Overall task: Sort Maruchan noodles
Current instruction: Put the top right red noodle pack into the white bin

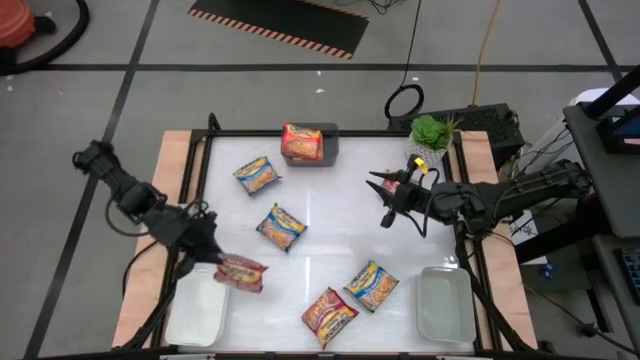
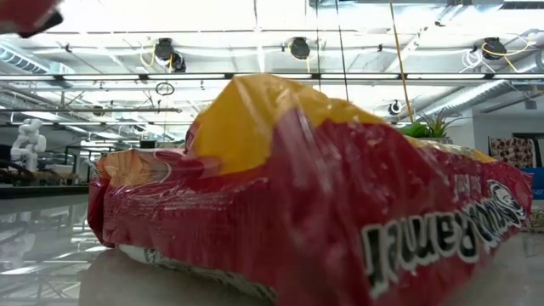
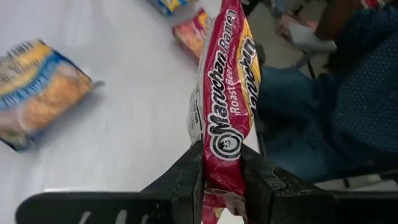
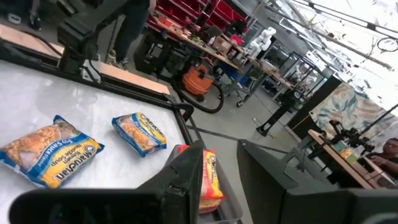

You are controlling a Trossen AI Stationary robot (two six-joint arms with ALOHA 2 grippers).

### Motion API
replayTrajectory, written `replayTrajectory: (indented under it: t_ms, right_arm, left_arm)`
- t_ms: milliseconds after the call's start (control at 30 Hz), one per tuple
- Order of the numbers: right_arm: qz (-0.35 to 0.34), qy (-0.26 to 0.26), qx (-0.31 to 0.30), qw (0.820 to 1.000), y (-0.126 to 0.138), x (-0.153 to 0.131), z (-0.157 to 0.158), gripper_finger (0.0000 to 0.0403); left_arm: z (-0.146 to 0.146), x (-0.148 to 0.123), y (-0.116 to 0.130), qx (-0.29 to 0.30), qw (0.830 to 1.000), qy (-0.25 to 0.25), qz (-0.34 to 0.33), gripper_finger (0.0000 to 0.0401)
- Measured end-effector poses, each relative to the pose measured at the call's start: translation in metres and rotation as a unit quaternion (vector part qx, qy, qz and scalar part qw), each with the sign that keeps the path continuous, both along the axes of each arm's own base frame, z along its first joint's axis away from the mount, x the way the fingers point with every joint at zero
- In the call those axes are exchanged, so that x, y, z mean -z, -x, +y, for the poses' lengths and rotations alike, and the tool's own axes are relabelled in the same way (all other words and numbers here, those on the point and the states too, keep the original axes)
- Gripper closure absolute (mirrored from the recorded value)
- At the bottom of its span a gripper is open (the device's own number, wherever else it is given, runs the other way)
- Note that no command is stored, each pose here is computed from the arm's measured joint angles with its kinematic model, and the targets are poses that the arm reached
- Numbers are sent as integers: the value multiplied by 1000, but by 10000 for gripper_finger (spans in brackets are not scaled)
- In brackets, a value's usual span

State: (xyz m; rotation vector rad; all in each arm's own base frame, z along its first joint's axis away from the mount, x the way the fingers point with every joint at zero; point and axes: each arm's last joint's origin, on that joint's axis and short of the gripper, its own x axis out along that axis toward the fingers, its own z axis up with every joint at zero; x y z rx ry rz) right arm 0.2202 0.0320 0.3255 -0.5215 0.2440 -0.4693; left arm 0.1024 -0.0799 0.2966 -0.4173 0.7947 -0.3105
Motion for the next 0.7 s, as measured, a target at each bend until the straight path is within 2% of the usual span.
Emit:
replayTrajectory:
  t_ms: [133,400,700]
  right_arm:
    - [-3,-15,2,1000,0,1,0,308]
    - [7,-21,-9,1000,1,4,5,308]
    - [3,-29,-31,999,3,4,15,308]
  left_arm:
    - [-12,3,9,12,999,18,31,325]
    - [-35,10,26,63,995,19,81,325]
    - [-36,21,46,10,990,-7,142,325]
